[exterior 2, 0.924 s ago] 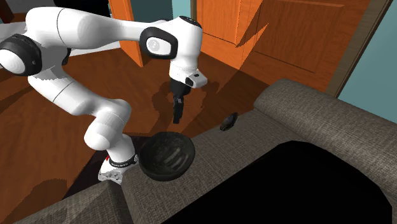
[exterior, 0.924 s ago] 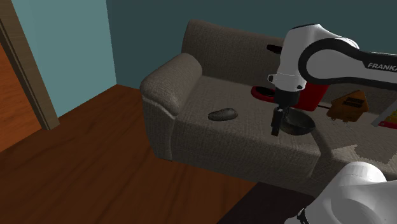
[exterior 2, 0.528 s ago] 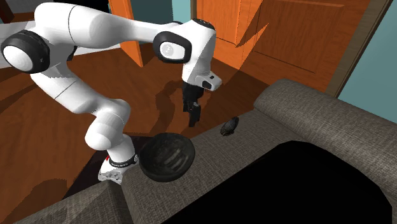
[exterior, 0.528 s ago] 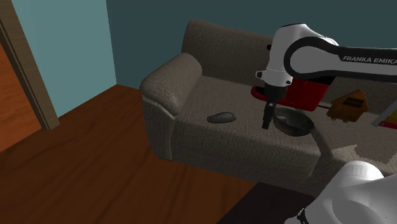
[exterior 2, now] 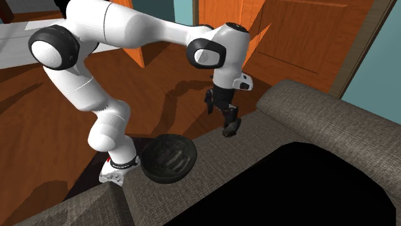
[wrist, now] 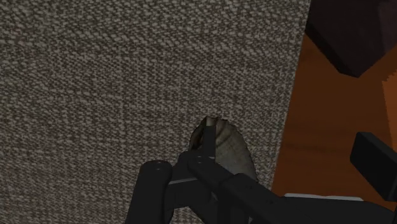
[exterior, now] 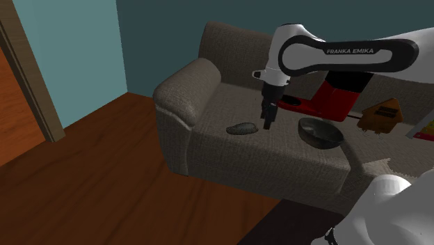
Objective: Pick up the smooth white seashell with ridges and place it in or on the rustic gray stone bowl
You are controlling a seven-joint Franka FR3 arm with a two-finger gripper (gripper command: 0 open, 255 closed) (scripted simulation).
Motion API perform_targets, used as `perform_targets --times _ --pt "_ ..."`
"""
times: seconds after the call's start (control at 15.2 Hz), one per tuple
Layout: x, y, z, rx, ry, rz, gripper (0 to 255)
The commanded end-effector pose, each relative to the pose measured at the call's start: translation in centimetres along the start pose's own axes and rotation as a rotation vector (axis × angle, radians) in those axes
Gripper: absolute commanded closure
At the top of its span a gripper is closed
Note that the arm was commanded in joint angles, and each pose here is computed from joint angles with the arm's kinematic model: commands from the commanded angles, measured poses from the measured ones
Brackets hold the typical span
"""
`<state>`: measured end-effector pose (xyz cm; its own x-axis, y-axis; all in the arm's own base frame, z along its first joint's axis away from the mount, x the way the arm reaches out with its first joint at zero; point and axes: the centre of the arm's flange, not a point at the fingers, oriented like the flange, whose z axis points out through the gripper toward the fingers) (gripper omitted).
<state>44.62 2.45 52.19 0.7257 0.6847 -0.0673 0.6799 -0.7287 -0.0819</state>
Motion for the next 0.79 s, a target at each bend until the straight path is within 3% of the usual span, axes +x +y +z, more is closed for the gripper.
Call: perform_targets --times 0.0,0.26,0.73 --pt "2.2 0.9 -0.2 0.005 0.02 -0.101 0" --pt "6.8 2.2 -0.6 0.016 0.059 -0.291 0" --pt "7.3 2.2 2.5 0.017 0.062 -0.303 0"
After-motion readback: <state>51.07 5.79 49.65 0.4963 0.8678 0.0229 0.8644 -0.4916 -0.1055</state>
